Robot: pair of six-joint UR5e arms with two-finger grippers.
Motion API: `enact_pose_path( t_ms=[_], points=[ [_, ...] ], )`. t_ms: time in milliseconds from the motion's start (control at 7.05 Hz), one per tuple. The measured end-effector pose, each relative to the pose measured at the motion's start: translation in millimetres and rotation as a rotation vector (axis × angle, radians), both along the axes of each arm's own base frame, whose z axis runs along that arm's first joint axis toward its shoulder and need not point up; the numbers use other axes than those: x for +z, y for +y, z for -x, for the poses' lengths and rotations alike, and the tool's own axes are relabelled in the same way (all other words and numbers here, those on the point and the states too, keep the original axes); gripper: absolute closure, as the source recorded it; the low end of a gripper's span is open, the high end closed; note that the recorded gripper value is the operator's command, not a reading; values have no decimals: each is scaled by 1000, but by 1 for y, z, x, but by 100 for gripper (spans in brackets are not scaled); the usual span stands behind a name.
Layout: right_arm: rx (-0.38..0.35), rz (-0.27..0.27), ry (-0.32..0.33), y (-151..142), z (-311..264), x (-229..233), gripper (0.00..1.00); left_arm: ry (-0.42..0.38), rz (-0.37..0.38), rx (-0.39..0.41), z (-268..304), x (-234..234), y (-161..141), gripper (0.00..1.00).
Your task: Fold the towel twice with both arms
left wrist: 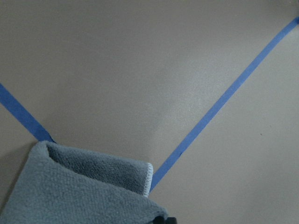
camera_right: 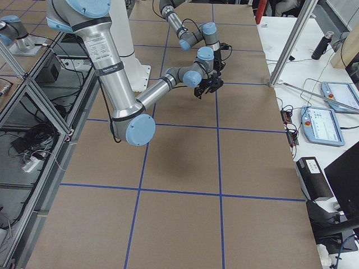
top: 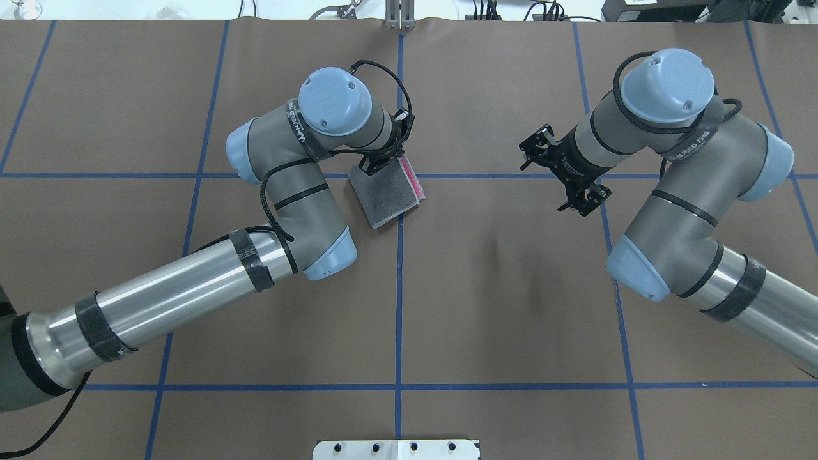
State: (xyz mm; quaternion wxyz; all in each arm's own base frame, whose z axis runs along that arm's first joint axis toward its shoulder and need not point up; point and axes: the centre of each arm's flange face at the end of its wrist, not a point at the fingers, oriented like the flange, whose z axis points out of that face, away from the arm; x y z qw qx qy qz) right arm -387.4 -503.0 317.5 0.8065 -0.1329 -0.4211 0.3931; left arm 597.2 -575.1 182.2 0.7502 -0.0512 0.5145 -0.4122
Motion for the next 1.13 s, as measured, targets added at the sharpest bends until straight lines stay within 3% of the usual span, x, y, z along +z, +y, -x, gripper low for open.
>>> enact_pose_path(
  t_ms=[142,284,1135],
  points=[
    [-1,0,0,0,1,0,0,6,-5,-1,-1,4,-2,31],
    [-2,0,1,1,1,1,0,9,-8,-2,-1,6,-4,27],
    [5,13,-3,1,21,-9,0,19,-15,-8,6,3,-9,27]
  ],
)
